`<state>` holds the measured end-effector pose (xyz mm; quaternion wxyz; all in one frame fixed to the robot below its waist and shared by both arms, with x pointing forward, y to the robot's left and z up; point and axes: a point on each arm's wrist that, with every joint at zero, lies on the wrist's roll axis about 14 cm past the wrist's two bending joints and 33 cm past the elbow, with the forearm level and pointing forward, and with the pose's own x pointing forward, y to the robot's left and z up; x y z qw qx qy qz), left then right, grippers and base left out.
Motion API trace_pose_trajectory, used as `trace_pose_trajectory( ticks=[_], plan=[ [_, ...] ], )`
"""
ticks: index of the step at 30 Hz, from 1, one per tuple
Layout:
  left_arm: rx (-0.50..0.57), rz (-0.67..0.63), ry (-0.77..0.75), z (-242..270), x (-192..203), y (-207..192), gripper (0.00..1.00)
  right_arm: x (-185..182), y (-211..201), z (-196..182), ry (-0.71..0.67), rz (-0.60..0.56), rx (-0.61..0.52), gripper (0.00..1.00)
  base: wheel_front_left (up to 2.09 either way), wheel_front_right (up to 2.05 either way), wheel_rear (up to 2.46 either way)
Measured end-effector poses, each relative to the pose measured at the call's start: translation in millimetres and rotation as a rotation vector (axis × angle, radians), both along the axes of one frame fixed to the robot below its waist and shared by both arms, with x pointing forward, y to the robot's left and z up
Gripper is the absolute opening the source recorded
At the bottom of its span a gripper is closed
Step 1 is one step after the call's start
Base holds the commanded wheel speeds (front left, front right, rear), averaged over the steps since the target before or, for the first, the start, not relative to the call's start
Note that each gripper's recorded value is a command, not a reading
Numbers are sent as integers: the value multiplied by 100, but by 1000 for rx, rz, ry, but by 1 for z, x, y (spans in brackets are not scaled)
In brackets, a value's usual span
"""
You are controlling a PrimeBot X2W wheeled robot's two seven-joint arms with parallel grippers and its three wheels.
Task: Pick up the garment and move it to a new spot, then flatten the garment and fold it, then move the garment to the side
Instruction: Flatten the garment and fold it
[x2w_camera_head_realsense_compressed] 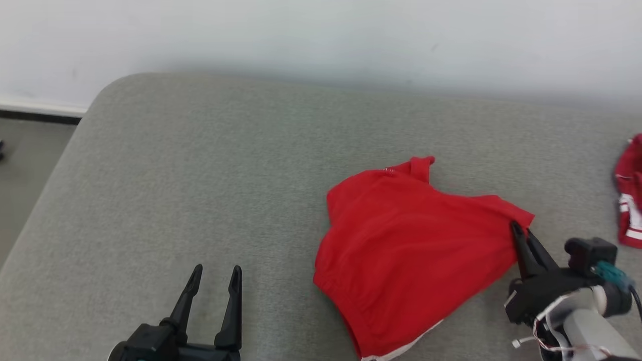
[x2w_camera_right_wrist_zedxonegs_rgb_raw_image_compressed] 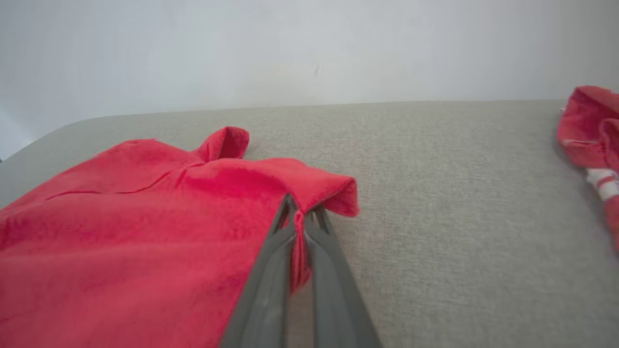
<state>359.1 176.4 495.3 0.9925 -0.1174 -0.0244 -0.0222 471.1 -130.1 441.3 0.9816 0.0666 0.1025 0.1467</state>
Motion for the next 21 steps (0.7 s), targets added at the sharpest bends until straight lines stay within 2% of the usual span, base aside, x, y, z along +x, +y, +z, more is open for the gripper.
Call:
trace_pose_trajectory(
  ticks=[6, 13, 17, 21],
  plan=[
    [-10, -66, -4, 0, 5, -21, 100, -39, -53, 8, -45, -109, 1, 0, 0, 0, 0],
    [-28, -129, -14, 3, 12, -42, 100, -83, -111, 20, -49, -240, -54, 0, 0, 0, 0],
    [-34, -134, -5, 0, 13, -44, 100, -92, -110, 28, -39, -258, -46, 0, 0, 0, 0],
    [-39, -117, 0, -1, 11, -39, 100, -84, -90, 37, -42, -207, -53, 0, 0, 0, 0]
  ],
)
